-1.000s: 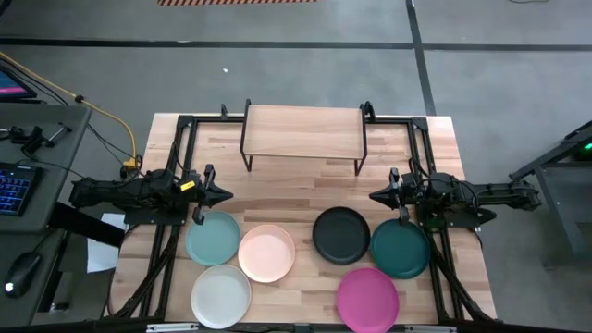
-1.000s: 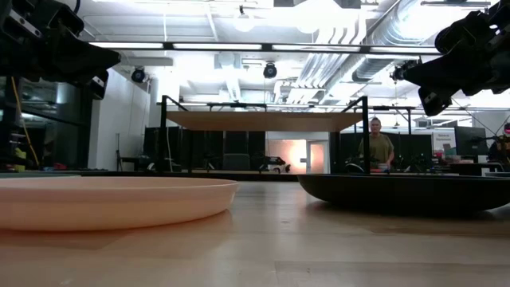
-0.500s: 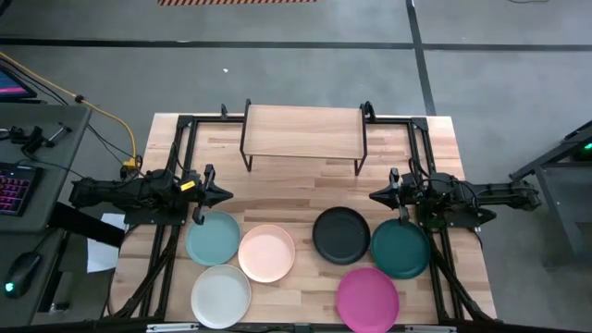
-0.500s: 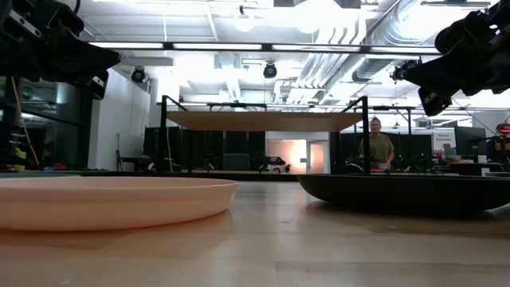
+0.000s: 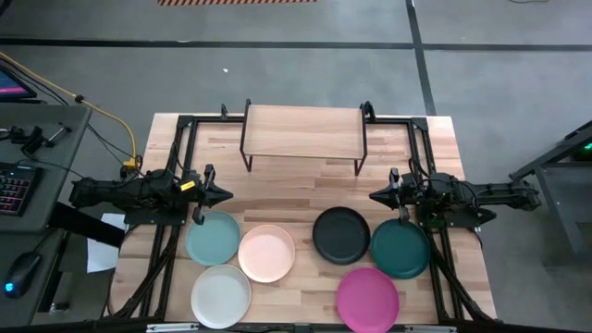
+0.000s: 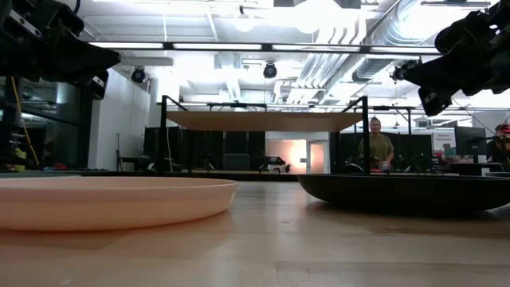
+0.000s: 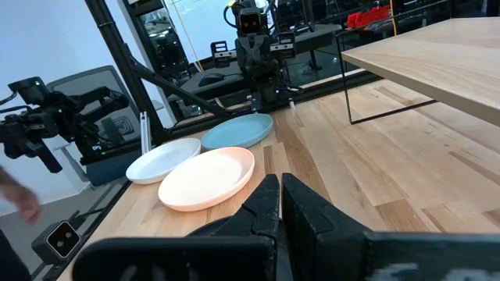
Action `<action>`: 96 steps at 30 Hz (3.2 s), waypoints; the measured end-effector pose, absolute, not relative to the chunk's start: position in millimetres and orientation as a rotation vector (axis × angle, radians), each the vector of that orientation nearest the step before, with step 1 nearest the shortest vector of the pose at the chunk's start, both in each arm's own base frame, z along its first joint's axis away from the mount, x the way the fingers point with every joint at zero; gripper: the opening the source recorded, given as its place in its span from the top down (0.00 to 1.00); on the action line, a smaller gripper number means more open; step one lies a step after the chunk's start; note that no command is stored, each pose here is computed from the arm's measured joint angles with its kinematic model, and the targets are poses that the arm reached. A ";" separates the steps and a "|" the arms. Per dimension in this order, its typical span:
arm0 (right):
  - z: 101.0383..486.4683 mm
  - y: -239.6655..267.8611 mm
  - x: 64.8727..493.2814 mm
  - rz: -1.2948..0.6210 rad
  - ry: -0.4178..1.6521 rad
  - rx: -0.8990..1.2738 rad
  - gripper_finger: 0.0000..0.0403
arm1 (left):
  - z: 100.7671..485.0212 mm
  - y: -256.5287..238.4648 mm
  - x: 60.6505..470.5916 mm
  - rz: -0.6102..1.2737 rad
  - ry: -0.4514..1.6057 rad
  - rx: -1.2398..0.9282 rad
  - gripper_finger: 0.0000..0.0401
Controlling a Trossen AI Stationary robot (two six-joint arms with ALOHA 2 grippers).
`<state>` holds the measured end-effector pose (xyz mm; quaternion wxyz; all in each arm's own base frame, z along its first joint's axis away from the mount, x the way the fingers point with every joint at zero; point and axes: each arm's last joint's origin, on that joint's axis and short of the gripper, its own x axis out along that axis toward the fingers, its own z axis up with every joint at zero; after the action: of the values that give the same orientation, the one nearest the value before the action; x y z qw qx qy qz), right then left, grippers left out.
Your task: Place and stack plates onto a shelf
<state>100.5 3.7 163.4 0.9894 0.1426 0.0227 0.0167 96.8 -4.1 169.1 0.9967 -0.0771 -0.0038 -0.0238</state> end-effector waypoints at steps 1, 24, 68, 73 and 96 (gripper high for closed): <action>163.4 3.7 100.5 0.034 0.046 0.286 1.00 | 169.1 -4.1 96.7 -0.047 -0.008 -0.154 1.00; 163.4 3.7 100.5 0.033 0.045 0.286 1.00 | 169.2 -4.1 96.7 -0.048 -0.008 -0.154 1.00; 243.0 6.5 173.5 -0.295 0.827 0.721 0.54 | 169.2 -4.1 96.7 -0.048 -0.008 -0.154 1.00; 208.3 7.7 179.5 -0.462 0.998 0.860 0.50 | 169.1 -4.1 96.7 -0.048 -0.007 -0.154 1.00; 136.2 43.4 220.9 -0.674 1.193 0.883 0.52 | 169.1 -4.1 96.8 -0.048 -0.007 -0.154 1.00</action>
<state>220.9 43.4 136.2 0.6859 0.3942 0.5325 -0.3009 96.8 -4.1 169.1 0.9967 -0.0771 -0.0036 -0.0238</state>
